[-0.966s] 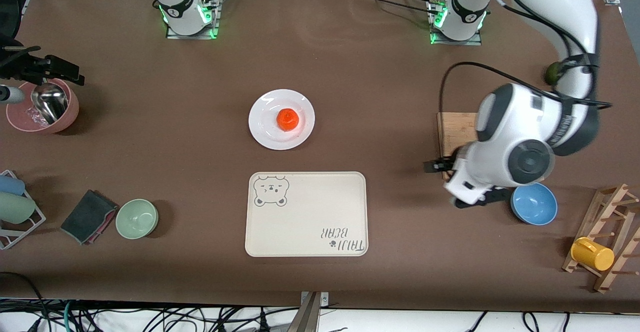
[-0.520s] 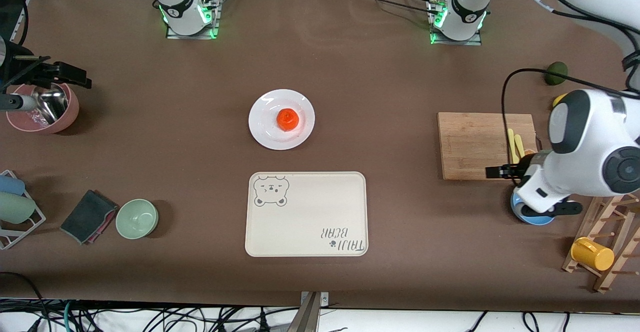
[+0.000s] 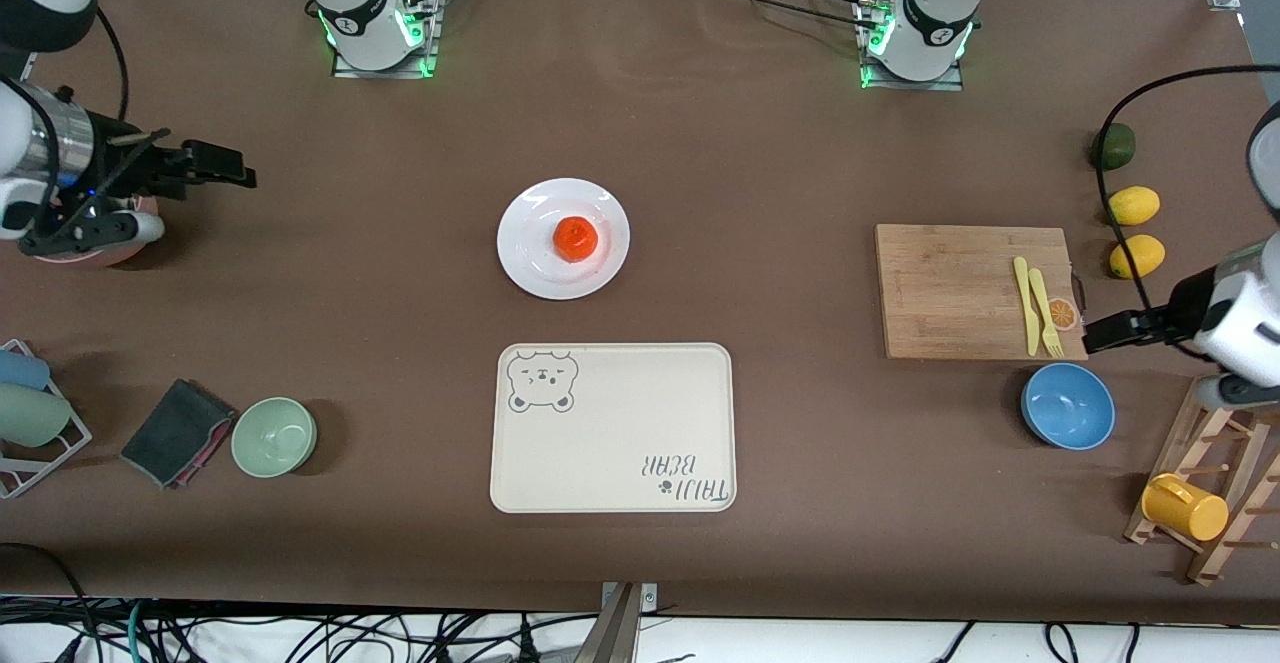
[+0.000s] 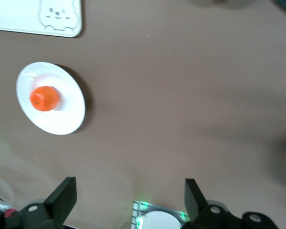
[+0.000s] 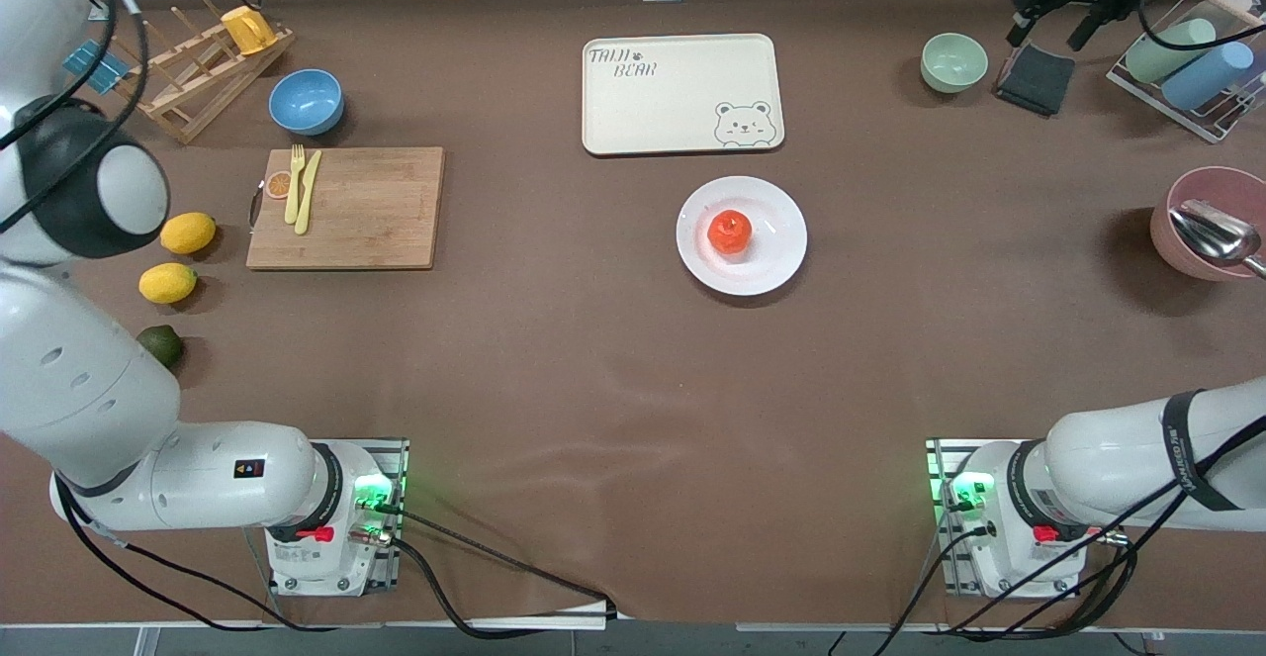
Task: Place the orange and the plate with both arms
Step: 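Reach the right gripper toward the white plate's rim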
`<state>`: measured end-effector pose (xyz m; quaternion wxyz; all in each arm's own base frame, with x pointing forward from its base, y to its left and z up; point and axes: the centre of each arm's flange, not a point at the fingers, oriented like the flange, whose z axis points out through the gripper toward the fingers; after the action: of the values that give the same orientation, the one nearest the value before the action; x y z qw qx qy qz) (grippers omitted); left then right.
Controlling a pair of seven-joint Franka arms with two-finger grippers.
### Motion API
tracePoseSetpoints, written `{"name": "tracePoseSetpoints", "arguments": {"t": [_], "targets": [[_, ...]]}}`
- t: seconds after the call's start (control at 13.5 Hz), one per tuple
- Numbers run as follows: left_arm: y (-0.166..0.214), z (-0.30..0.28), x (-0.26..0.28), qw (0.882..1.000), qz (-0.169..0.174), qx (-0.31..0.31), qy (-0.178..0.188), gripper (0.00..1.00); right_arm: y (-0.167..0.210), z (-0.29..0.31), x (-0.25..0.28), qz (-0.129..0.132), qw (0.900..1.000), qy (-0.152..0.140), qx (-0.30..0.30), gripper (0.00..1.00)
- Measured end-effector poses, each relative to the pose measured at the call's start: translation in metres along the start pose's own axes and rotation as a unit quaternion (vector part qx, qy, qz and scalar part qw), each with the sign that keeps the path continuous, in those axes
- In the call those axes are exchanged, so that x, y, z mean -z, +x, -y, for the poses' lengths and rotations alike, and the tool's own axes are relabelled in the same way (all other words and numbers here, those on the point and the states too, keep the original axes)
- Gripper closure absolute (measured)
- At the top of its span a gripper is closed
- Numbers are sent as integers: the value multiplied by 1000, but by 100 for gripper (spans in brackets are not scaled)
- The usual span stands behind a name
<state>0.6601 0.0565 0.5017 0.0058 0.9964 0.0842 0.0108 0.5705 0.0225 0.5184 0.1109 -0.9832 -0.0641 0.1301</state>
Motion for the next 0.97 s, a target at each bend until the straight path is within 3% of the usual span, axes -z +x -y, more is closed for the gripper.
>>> {"name": "tracePoseSetpoints", "arguments": {"t": [0.22,0.45,0.59,0.74,0.97], "targets": [[-24,12,13,999,-44,10,-8,0,20,-5,-63,-3,998,70,-10,0],[-52,-17,48,997,-71,-15,-16,0,28,2,-134,-16,990,139,-32,0],[-76,-37,59,999,-29,-36,-11,0,28,17,-176,-34,982,184,-27,0],[-85,-36,66,999,-22,-46,14,0,22,27,-215,-49,972,228,-18,0],[-98,-32,77,994,-3,-106,20,0,16,31,-265,-66,964,257,-2,0]]}}
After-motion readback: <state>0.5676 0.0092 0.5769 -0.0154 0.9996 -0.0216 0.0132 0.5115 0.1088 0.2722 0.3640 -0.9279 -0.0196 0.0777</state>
